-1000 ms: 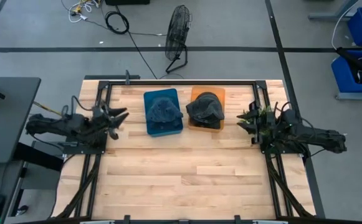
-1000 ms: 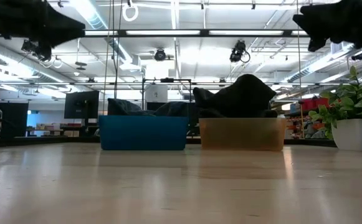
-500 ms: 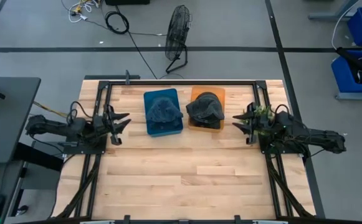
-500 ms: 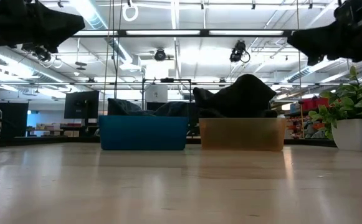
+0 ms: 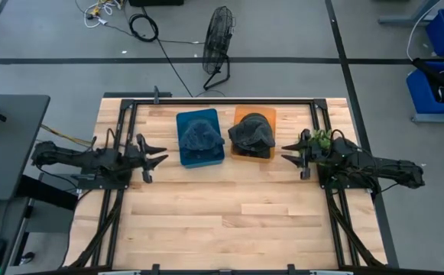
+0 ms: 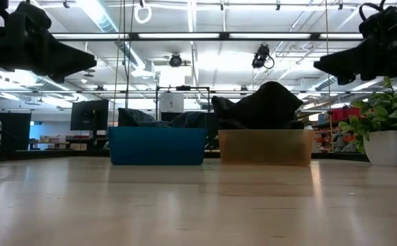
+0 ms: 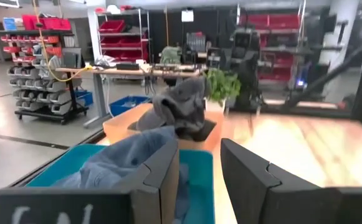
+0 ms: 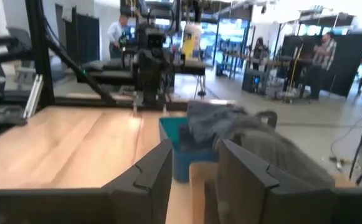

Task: Pick & Place hat
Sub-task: Return to Home Position

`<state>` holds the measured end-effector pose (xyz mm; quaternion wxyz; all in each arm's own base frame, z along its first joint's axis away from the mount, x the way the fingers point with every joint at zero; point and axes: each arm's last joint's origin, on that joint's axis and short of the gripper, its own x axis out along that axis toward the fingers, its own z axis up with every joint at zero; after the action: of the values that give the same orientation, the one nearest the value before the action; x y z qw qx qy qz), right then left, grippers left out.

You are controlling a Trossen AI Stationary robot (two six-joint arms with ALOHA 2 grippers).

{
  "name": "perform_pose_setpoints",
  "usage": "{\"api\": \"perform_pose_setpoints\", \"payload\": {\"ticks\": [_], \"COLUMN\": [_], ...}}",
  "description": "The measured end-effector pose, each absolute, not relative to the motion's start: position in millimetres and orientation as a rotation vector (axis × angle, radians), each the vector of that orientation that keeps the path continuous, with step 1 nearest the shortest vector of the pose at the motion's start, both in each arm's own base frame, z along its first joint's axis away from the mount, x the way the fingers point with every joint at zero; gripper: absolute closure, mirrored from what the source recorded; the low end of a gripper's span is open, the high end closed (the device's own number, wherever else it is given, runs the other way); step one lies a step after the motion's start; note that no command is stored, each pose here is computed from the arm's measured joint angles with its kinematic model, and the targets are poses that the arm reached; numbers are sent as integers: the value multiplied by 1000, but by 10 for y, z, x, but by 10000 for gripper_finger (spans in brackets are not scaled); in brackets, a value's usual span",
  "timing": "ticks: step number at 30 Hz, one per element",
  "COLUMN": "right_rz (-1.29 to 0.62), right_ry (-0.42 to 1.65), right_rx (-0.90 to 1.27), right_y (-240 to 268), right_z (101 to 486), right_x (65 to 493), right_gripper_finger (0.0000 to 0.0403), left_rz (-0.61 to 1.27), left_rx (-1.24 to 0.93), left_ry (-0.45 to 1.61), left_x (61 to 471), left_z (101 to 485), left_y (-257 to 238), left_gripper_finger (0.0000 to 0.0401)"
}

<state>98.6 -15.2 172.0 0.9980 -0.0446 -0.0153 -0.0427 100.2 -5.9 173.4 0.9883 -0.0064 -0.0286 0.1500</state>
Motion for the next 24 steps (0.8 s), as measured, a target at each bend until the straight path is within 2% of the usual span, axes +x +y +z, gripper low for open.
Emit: {"api": "perform_pose_setpoints", "payload": {"ticks": [4,14,24], "right_rz": [-84,-88,-88], "right_ry": [25,16,16], "right_rx": [-76,21,20], "right_y": [-153,-153,-153], "right_z": [1666,1671,1671], "right_x": [987,987,987], "right_gripper_finger": [266,266,266], "left_rz": [299,267,265], "left_rx": [37,74,69], "left_ry": [-5,54,25], "left_x": [1004,1024,1025], "left_z": [1686,1636,1660], "left_y": [-60,-72,-73], "left_gripper_finger": [279,279,279]}}
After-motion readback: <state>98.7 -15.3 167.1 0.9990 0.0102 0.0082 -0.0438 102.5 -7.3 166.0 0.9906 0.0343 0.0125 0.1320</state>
